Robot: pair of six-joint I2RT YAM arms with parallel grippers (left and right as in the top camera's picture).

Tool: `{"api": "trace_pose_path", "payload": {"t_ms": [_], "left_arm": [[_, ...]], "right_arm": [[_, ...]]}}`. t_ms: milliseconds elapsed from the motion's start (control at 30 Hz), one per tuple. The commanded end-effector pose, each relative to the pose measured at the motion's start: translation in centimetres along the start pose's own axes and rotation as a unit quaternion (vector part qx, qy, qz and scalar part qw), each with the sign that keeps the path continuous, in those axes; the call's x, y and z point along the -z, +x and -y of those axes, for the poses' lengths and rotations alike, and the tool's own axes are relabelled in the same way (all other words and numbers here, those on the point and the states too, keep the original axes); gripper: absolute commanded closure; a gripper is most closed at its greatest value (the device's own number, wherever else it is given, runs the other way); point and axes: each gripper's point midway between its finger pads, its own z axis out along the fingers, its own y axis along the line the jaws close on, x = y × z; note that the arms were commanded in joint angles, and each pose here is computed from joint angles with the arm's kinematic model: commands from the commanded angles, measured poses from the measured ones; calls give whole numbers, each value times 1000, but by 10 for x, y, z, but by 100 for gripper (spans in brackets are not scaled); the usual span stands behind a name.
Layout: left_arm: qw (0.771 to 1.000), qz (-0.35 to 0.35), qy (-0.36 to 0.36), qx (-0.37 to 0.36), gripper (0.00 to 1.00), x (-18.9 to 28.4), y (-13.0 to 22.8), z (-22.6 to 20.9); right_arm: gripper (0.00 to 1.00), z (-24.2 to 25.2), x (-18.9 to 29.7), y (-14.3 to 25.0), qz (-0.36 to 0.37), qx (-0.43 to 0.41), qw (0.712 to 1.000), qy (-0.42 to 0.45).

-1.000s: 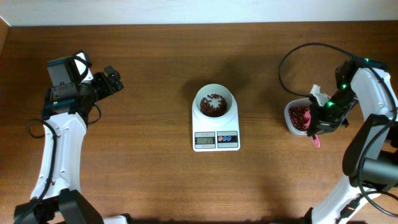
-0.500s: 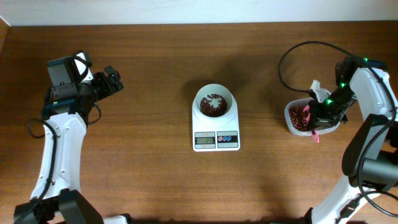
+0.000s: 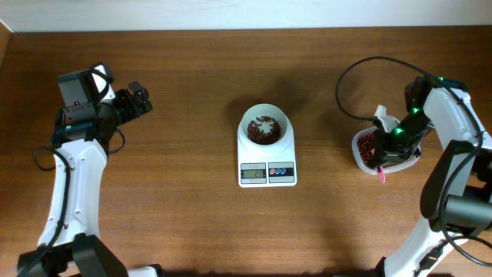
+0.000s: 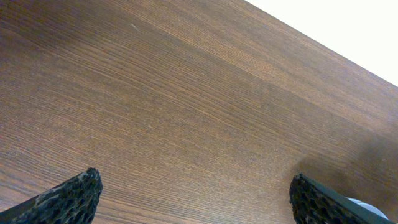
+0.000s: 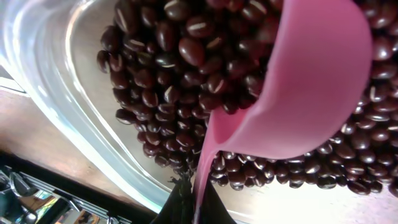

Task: Scoop item into bowl and weigh 50g on scale
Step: 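Drag the pink scoop through the beans to refill it, then lift the filled scoop and carry it over the white bowl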

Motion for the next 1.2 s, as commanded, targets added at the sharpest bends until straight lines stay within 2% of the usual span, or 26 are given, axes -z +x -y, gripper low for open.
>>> {"api": "trace_pose_path", "payload": {"t_ms": [0, 200, 333, 467, 567, 767, 933, 1167], "left_arm": [[1000, 8, -3, 5, 1, 2, -6, -1], [1000, 8, -3, 5, 1, 2, -6, -1], [1000, 8, -3, 5, 1, 2, -6, -1], [1000, 8, -3, 5, 1, 2, -6, -1], [1000, 8, -3, 5, 1, 2, -6, -1], [1000, 8, -3, 5, 1, 2, -6, -1], [1000, 8, -3, 5, 1, 2, -6, -1], [1000, 8, -3, 5, 1, 2, -6, -1]], "right_arm": [[96, -14, -3, -2, 11, 18, 999, -42], [96, -13, 6, 4, 24, -18, 994, -101], [96, -13, 20, 6, 58, -33, 983, -172], [96, 0, 31, 22, 67, -48, 975, -207], [96, -3, 41, 27, 93, -19, 965, -245], [96, -4, 44, 31, 98, 3, 962, -253], [96, -32, 65, 16, 171, 63, 928, -325], [96, -91, 58, -5, 165, 136, 912, -350]]}}
